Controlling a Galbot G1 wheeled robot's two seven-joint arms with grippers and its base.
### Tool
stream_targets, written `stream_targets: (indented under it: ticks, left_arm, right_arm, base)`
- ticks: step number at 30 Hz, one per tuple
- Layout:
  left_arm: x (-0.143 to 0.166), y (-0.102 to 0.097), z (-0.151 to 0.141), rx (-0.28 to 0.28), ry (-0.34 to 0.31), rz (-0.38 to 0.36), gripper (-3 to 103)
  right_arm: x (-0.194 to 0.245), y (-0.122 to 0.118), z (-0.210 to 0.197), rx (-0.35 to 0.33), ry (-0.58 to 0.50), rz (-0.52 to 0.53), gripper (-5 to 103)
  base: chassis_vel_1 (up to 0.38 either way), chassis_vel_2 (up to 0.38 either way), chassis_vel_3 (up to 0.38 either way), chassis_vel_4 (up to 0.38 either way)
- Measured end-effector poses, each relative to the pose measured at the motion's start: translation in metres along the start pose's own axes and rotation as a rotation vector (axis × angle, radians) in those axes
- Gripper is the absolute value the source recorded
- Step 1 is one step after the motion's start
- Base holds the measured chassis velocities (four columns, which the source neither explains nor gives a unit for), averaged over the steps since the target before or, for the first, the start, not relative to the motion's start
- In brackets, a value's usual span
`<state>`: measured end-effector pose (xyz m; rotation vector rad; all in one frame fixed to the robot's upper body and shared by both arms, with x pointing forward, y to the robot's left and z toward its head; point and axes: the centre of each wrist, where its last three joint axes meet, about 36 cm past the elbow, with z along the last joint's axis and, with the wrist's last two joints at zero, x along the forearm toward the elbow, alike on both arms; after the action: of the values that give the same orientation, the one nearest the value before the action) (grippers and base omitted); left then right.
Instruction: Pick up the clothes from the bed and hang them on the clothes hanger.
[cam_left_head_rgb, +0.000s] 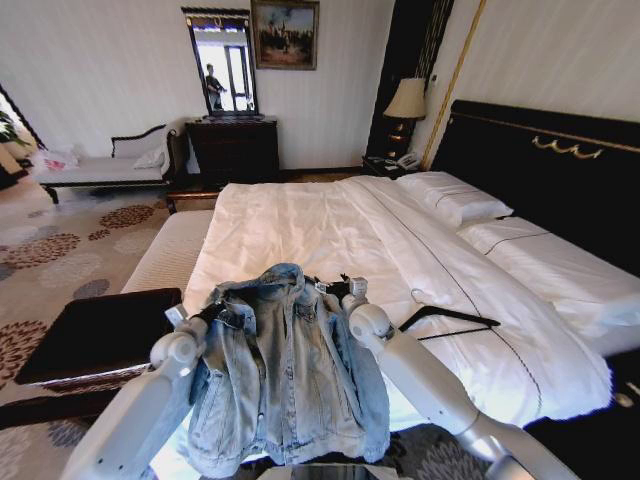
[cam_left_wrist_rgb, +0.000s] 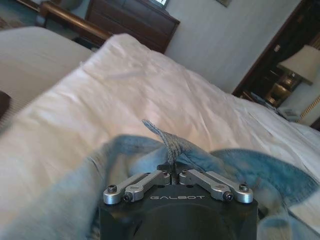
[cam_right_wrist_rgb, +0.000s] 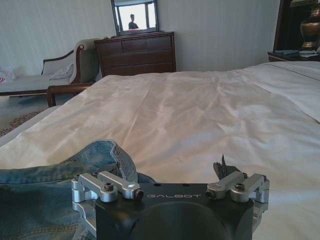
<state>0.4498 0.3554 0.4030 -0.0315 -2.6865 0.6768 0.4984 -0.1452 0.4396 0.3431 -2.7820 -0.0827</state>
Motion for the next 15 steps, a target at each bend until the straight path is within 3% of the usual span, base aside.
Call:
stream_targets:
  ticks: [5, 8, 15]
  left_arm:
    - [0.008, 0.014, -0.017, 0.008, -0.02, -0.018, 3]
    - [0.015, 0.036, -0.026, 0.017, -0.026, -0.047, 3]
    - [0.018, 0.062, -0.006, 0.024, 0.007, -0.09, 3]
  right_arm:
    - [0.0, 0.004, 0.0, -0.004, 0.001, -0.008, 100]
    - [0.002, 0.012, -0.001, -0.011, 0.007, -0.024, 100]
    - [0.004, 0.012, -0.002, -0.018, 0.014, -0.027, 100]
  base:
    - [0.0, 0.0, 0.0, 0.0]
    - [0.0, 0.0, 0.0, 0.0]
    - [0.0, 0.0, 0.0, 0.0]
